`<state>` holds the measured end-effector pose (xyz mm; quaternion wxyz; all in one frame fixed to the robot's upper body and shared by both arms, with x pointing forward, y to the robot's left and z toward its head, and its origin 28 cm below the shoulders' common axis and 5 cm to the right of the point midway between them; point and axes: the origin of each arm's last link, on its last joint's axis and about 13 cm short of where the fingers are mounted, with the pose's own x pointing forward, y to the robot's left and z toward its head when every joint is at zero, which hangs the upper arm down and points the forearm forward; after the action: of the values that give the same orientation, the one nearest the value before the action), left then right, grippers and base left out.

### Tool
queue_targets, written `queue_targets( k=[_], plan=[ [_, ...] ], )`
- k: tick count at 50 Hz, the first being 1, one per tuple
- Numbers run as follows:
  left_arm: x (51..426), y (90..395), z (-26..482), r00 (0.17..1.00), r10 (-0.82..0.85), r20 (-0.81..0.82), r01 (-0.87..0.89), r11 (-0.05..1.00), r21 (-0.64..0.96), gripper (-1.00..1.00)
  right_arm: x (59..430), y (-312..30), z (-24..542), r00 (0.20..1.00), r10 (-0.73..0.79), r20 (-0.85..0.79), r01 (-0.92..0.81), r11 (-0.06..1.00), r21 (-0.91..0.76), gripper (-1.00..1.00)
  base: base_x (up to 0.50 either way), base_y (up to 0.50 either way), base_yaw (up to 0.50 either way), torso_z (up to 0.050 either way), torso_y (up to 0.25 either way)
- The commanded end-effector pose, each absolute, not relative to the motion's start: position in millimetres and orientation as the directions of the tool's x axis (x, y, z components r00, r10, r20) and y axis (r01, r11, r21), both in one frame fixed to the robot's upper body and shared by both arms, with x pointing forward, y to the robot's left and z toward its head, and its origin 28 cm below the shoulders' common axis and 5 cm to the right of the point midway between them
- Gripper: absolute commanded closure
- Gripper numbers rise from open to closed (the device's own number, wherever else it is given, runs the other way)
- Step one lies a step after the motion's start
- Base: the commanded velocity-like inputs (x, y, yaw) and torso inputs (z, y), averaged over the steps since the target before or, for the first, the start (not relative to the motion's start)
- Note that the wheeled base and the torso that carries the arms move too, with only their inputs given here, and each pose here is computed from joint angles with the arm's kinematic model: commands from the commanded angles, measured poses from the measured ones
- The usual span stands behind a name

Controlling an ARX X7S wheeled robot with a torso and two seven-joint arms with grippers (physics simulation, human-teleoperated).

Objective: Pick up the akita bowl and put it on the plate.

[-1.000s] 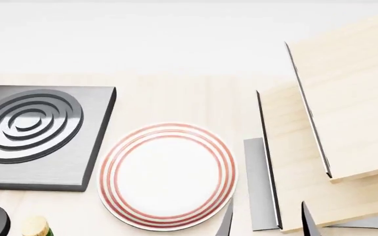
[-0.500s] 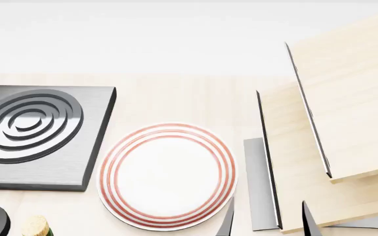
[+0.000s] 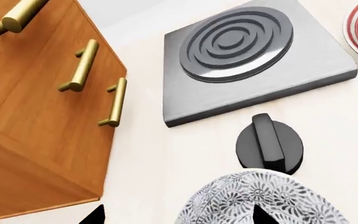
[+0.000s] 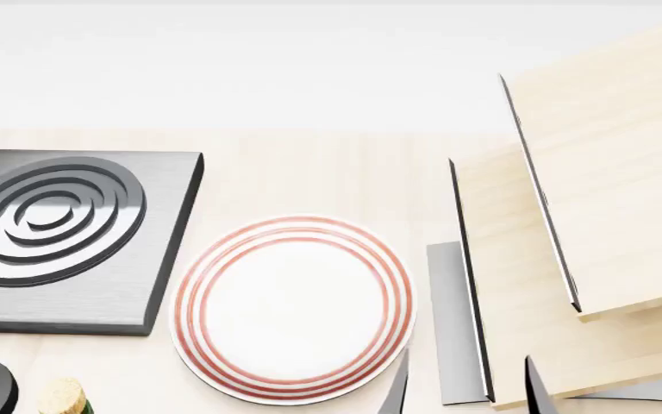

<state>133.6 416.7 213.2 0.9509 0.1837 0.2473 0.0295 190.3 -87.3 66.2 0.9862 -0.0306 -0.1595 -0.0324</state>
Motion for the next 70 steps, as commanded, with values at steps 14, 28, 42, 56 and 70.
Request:
queue_targets(
  k=[14,28,42,56,70],
  plan=[
    [118.7,419.5,202.6,0.852,0.149,-0.501,0.023,0.947,0.32,-1.0,191.6,-86.8,64.0,0.95,-0.054,0.309,0.074,0.996,-0.051,-1.0,0.0,0.0,0.0,0.0,0.0],
    [112.1,421.6,195.4,0.843,0.124,-0.523,0.031,0.96,0.277,-1.0,191.8,-87.0,66.0,0.949,-0.056,0.311,0.076,0.996,-0.054,-1.0,0.0,0.0,0.0,0.0,0.0],
    [110.1,425.5,177.6,0.761,0.124,-0.636,0.039,0.971,0.236,-1.0,192.3,-85.2,61.8,0.952,-0.05,0.301,0.069,0.996,-0.056,-1.0,0.0,0.0,0.0,0.0,0.0],
    [105.2,428.9,179.8,0.741,0.135,-0.658,0.037,0.97,0.24,-1.0,193.1,-84.2,59.1,0.955,-0.045,0.293,0.064,0.996,-0.055,-1.0,0.0,0.0,0.0,0.0,0.0],
    [105.3,433.4,171.8,0.741,0.131,-0.658,0.03,0.973,0.228,-1.0,194.0,-84.1,58.3,0.957,-0.045,0.288,0.063,0.996,-0.055,-1.0,0.0,0.0,0.0,0.0,0.0]
  ],
)
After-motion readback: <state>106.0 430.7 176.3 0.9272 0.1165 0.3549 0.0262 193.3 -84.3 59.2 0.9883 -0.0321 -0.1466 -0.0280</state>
